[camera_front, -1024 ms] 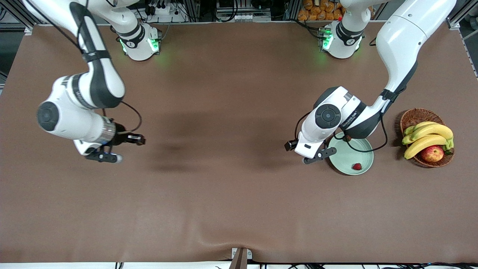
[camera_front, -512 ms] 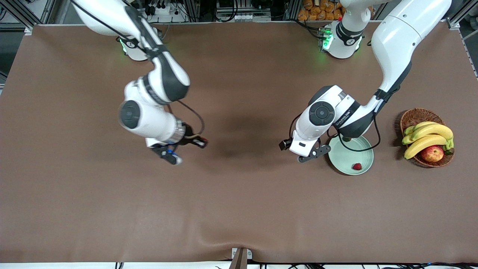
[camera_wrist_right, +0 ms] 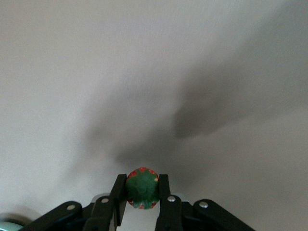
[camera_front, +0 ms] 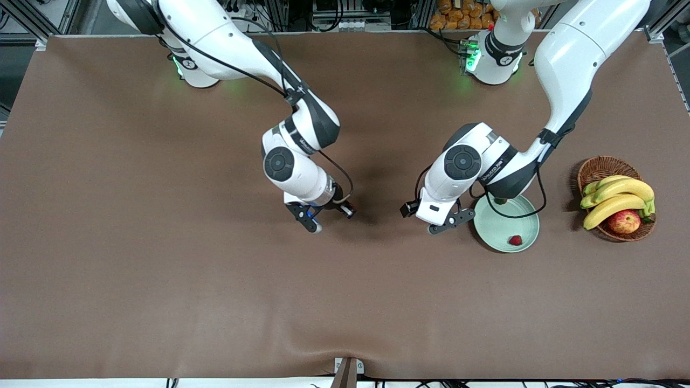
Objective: Collect all strawberries into plate
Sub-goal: 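Set the third strawberry mid-table with the right gripper while the left gripper approaches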
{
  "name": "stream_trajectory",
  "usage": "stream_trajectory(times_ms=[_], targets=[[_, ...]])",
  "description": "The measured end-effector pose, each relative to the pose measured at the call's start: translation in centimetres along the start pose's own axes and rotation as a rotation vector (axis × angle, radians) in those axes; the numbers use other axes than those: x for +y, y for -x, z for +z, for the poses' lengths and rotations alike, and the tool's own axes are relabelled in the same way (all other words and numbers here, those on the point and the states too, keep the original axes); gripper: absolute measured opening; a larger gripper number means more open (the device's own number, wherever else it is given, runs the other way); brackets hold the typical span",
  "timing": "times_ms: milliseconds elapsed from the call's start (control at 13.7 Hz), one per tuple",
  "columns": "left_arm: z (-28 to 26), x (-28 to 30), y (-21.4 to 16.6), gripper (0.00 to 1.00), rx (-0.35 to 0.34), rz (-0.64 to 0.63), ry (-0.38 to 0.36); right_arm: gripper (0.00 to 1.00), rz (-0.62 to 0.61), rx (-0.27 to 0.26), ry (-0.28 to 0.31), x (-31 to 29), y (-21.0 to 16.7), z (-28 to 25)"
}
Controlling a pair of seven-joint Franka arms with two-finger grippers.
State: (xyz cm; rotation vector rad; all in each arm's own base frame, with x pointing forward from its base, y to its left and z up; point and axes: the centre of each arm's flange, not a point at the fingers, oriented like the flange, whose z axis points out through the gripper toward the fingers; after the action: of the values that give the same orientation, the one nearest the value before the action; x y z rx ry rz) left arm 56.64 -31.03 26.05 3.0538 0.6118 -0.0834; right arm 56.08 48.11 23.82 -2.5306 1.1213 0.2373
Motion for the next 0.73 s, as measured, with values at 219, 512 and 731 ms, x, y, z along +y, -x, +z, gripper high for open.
stream_trajectory(times_ms=[219,512,731], targets=[[0.4,-0.2,-0.2,1.00,-0.004,-0.006,-0.002,0.31,0.025,-0.016,0.004,-0.4,2.5,3.8],[0.4,-0.2,-0.4,1.00,-0.033,-0.047,0.017,0.45,0.025,-0.026,0.012,-0.5,4.6,6.4],[0.0,-0.3,-1.0,1.00,-0.045,-0.081,0.031,0.78,0.035,-0.026,0.007,-0.7,5.0,6.3]])
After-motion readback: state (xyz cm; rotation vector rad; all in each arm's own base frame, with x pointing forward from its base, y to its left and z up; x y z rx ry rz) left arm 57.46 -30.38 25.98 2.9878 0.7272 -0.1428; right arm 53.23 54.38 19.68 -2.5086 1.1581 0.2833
